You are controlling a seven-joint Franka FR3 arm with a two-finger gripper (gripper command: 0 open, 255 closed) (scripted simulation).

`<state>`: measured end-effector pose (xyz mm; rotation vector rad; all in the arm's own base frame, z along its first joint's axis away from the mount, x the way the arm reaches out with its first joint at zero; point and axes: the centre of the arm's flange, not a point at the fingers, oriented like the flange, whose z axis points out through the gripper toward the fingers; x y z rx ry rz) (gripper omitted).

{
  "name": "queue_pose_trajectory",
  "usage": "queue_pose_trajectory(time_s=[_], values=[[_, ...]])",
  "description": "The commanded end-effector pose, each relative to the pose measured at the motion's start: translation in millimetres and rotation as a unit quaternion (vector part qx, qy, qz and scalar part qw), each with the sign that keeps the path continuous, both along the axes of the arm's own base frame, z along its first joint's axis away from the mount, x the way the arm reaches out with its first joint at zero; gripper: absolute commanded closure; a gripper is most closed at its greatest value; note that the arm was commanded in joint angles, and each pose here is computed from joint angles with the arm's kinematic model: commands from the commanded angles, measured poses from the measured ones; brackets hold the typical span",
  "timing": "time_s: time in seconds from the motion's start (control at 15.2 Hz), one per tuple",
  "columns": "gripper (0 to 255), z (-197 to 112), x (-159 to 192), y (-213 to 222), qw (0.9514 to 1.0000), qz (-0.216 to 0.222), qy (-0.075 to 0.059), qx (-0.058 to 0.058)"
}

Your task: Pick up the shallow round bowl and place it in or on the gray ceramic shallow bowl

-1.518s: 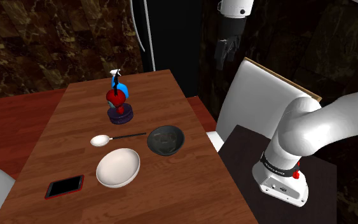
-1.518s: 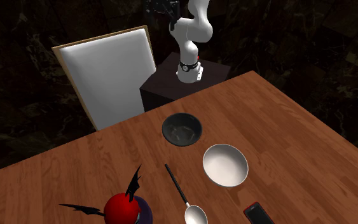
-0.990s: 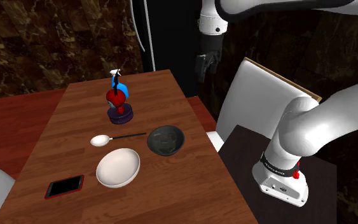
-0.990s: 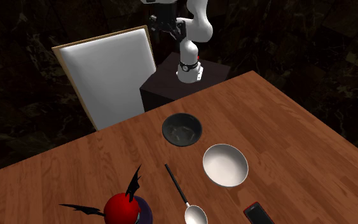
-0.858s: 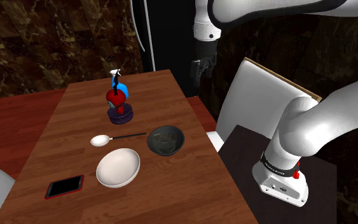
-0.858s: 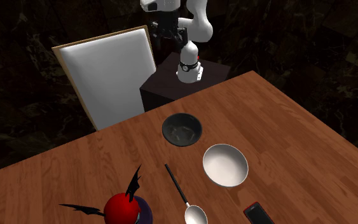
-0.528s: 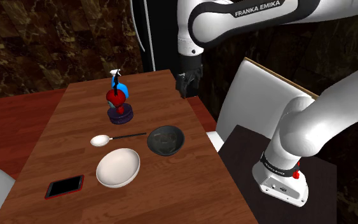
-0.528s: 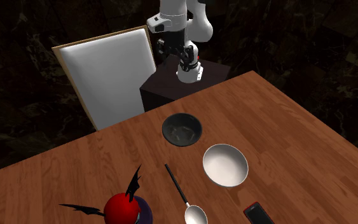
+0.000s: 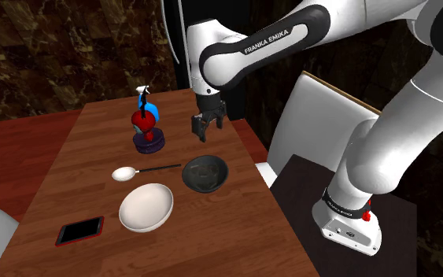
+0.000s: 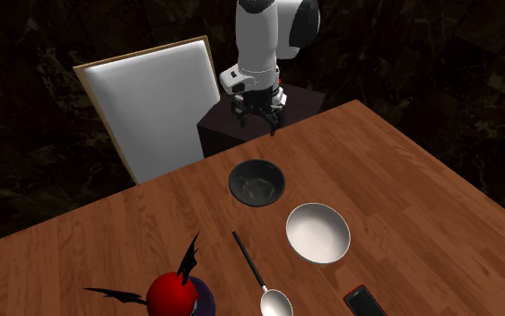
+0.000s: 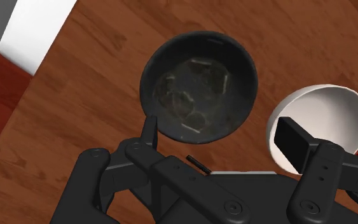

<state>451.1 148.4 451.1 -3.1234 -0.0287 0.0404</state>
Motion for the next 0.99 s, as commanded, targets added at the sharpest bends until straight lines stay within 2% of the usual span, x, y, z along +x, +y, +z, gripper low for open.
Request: queue_pose_trajectory(time_s=[0.0,0.92], values=[[0,-15.8,12.6,15.0,1.0,0.001,0.004,0.002],[0,-135.2,106.6,124.7,0.9995,0.009,0.029,0.01]])
